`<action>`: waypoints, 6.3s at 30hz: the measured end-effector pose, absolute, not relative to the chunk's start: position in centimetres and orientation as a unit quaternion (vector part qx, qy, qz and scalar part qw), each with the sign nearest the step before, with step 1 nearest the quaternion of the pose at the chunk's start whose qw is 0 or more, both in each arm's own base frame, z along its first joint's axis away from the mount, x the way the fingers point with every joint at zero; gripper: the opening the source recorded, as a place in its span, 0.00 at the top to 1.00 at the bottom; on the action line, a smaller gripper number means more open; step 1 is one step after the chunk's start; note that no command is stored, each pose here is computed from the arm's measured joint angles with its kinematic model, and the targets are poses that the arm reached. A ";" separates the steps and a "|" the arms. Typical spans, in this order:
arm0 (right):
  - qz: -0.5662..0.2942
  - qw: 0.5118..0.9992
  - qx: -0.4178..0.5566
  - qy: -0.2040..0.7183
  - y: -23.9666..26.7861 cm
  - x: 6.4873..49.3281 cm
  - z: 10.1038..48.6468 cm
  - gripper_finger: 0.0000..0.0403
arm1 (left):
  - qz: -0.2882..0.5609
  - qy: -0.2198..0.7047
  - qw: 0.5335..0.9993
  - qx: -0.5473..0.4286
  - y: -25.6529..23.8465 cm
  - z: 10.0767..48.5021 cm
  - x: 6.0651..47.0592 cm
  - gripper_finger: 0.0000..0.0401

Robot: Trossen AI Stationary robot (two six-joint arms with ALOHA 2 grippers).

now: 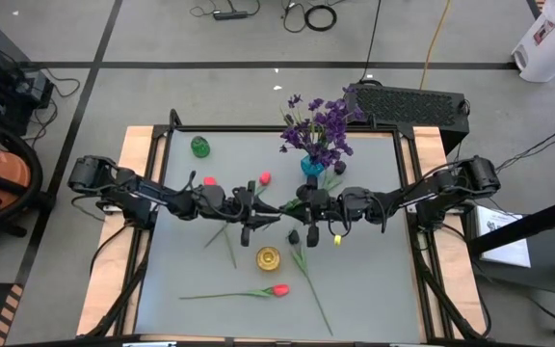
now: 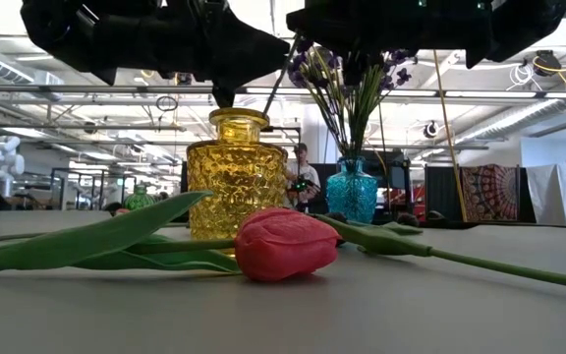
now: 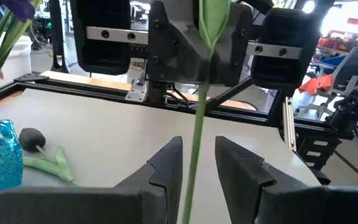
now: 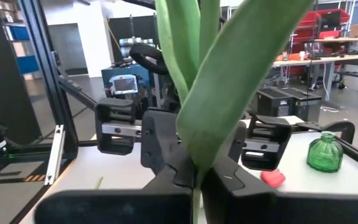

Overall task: Sort flowers into vase by color
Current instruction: Put the bottom right black flower into the green vase

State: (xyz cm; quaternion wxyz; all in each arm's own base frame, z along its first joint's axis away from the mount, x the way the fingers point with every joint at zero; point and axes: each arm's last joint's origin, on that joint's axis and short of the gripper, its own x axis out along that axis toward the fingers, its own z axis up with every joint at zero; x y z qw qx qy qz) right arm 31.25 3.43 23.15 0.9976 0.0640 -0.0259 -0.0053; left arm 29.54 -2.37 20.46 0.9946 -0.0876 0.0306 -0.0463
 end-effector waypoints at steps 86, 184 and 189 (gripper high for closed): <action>-0.005 0.998 0.051 0.023 3.4 30.6 23.2 0.60 | -0.036 0.113 0.992 -0.053 -2.4 21.4 31.1 0.97; 0.039 0.988 0.049 0.141 6.6 22.7 27.4 0.60 | 0.459 0.040 0.887 0.036 16.2 32.6 9.9 0.97; 0.039 0.988 0.049 0.141 6.6 22.7 27.4 0.60 | 0.456 0.037 0.889 0.024 18.5 31.7 10.2 0.97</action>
